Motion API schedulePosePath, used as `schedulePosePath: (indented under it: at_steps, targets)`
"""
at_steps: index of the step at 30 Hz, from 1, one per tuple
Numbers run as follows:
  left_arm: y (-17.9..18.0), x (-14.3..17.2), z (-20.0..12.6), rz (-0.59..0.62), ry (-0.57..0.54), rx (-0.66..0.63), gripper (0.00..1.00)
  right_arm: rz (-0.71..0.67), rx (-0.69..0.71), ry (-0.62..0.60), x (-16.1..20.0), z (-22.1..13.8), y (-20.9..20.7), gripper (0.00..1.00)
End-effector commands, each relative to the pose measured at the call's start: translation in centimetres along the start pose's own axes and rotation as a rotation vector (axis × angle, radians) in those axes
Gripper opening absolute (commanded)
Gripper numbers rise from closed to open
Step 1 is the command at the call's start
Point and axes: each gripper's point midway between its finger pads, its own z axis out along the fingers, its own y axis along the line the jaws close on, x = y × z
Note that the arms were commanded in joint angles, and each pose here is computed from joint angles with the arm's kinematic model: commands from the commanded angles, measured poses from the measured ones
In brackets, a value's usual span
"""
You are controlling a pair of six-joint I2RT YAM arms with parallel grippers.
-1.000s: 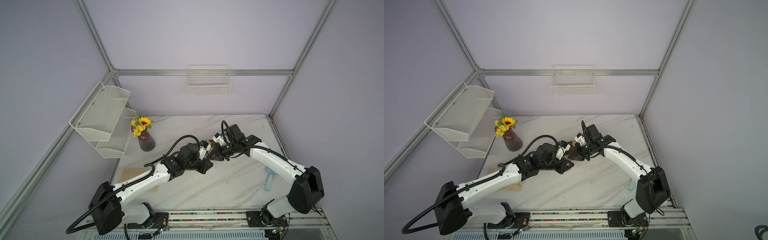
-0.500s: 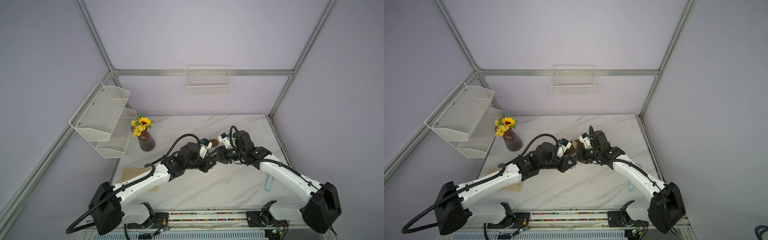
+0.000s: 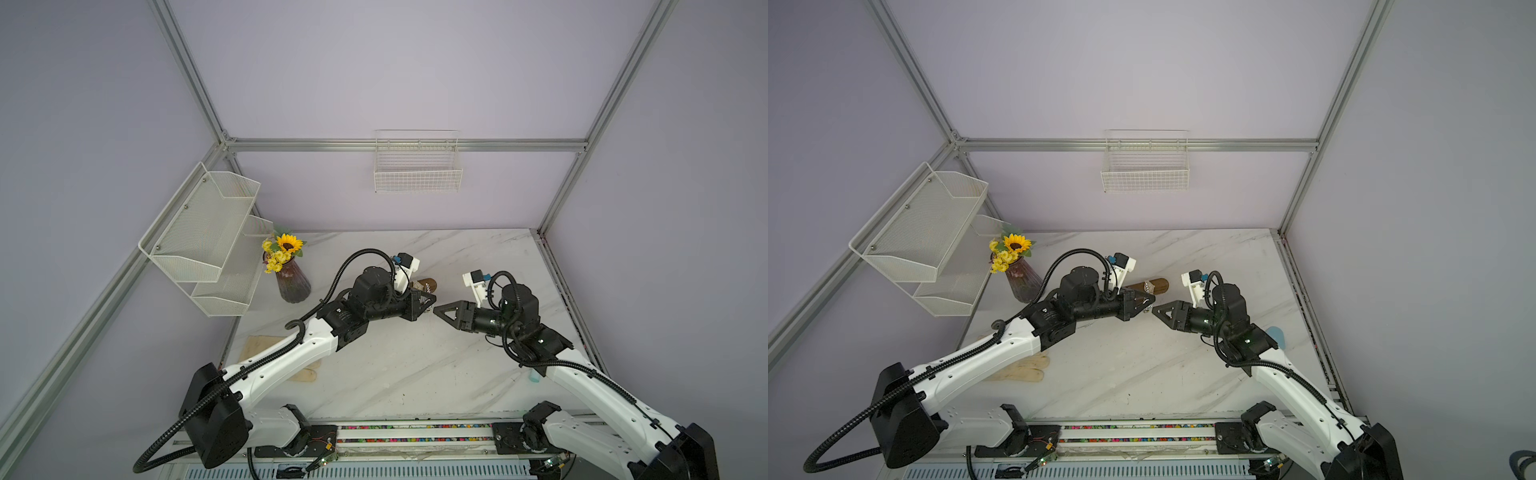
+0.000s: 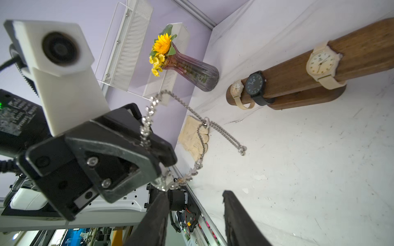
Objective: Place watch on stand
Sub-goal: Pick up the watch at the center of the board.
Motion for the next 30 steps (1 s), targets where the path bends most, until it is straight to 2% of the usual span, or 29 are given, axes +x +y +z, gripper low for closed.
schedulePosePath:
  at_steps: [1, 11, 22, 30]
  targets:
    - [-3.0, -3.2, -0.2, 0.016, -0.072, 0.102, 0.0, -0.085, -0.134, -0.032, -1.4, 0.0, 3.1, 0.42]
    - [-3.1, -3.8, -0.2, -0.013, -0.087, 0.129, 0.0, -0.198, -0.164, -0.038, -1.6, -0.2, 4.1, 0.34]
    - [-2.9, -4.1, -0.4, -0.059, -0.09, 0.177, 0.0, -0.265, -0.178, -0.067, -3.0, -1.1, 3.8, 0.35]
    - [-3.0, -4.2, -0.1, -0.077, -0.084, 0.206, 0.0, -0.271, -0.272, -0.065, -4.0, -1.0, 4.4, 0.33]
